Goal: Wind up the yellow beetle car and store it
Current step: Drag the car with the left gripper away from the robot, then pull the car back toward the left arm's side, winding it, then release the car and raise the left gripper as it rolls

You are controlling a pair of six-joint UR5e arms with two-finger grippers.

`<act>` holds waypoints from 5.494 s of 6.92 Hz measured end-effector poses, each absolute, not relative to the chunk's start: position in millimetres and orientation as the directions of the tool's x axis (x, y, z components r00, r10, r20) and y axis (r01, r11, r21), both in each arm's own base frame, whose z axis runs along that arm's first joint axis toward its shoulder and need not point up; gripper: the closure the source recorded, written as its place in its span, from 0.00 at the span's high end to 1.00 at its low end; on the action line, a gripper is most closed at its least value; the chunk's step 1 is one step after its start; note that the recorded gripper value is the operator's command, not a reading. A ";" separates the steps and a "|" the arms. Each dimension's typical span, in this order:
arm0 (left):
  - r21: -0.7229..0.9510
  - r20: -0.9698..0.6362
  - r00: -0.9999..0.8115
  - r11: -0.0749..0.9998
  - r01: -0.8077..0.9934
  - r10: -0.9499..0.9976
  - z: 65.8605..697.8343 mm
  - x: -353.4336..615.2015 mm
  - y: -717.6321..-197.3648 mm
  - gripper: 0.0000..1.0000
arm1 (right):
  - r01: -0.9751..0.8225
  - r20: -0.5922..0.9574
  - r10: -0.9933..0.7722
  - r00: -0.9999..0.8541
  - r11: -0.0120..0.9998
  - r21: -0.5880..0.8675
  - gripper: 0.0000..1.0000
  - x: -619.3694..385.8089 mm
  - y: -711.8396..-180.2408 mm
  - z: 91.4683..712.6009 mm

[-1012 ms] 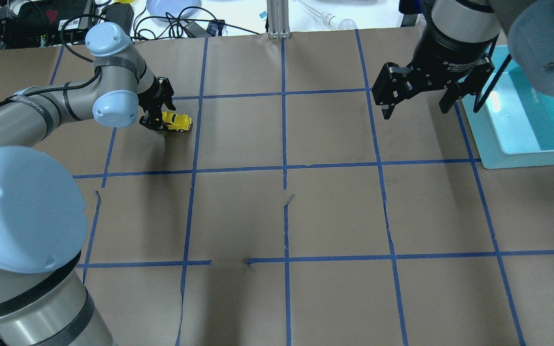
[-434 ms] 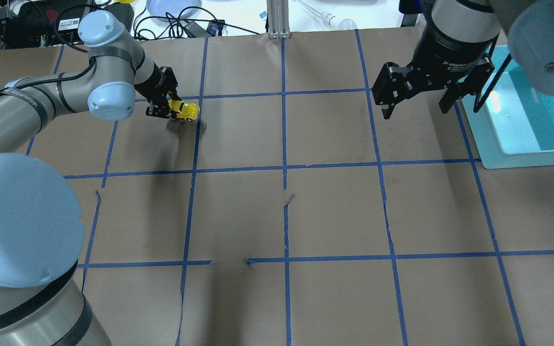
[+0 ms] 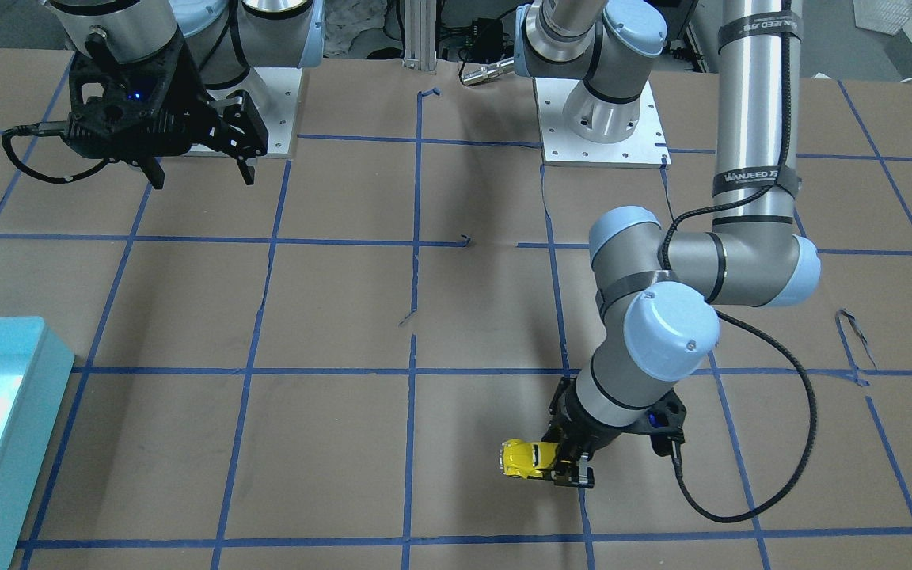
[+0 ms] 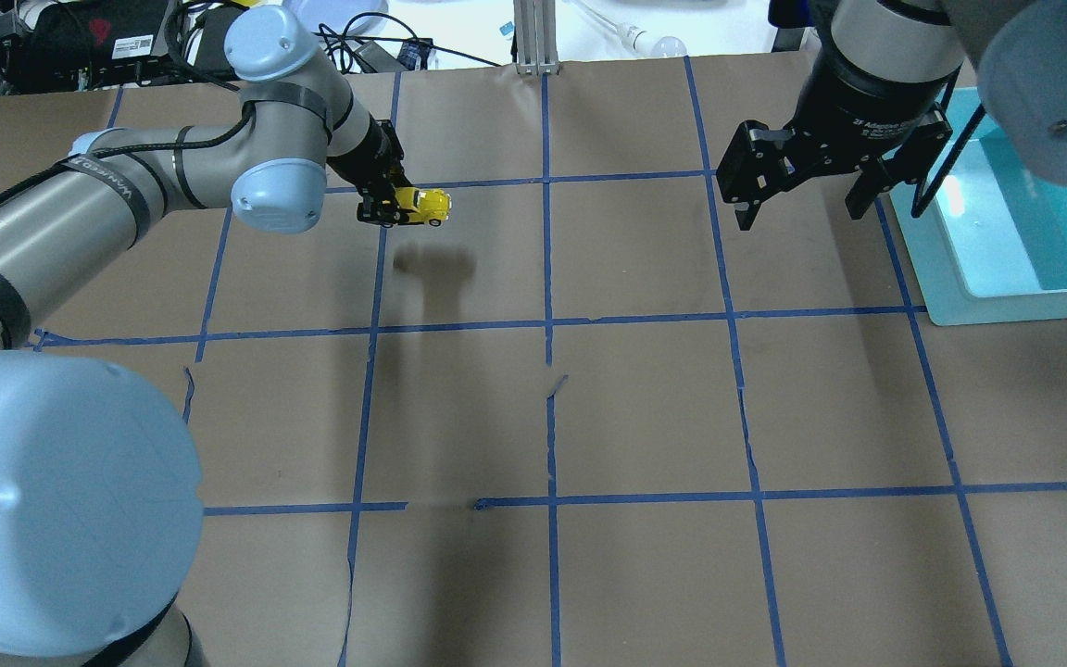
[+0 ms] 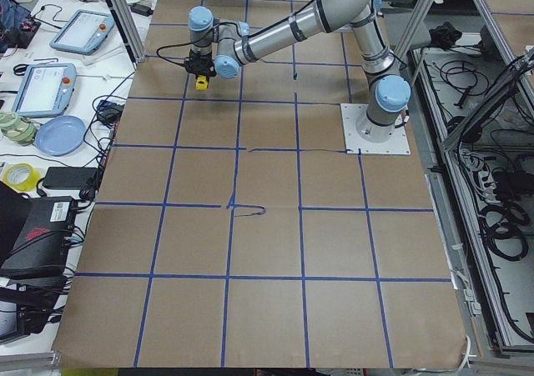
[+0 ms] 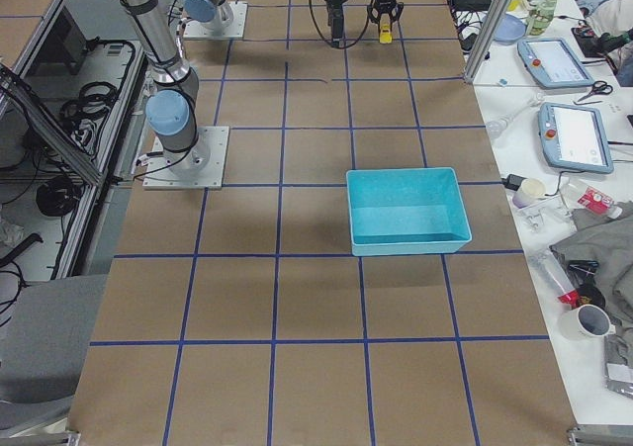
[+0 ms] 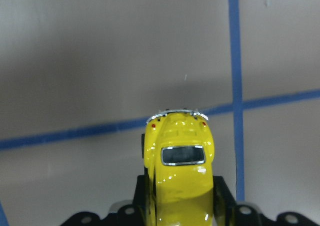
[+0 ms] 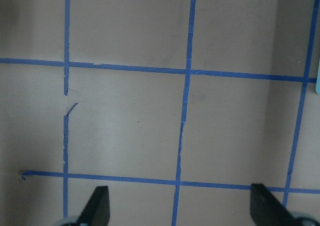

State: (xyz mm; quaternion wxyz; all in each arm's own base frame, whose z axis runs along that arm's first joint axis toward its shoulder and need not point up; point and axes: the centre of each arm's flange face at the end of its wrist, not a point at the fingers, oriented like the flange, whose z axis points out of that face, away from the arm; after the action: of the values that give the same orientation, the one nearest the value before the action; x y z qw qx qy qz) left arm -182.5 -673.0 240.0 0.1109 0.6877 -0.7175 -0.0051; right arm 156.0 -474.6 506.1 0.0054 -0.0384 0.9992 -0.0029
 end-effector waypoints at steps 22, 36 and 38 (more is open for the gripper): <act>0.026 0.055 -0.080 0.082 -0.996 -0.995 190.5 15.9 -684.7 0.00 | -0.080 -0.011 -0.080 -0.997 0.997 0.000 1.00 156.7 -473.8 502.1; -0.052 0.053 -0.495 0.493 -0.868 -0.867 290.4 65.7 -666.8 1.00 | -0.077 -0.012 -0.077 -0.997 0.997 0.005 1.00 156.2 -473.1 499.9; -0.080 0.006 -0.775 0.772 -0.631 -0.633 363.5 29.4 -658.6 1.00 | -0.076 -0.013 -0.076 -0.997 0.997 0.005 1.00 156.1 -473.0 499.8</act>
State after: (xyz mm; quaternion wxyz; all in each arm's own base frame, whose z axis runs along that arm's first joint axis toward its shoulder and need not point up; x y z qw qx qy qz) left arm 29.4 -658.6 363.5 -0.0106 0.3356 -0.9412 0.0386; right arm 156.1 -473.0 499.8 0.0062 -0.0383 0.9992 0.0027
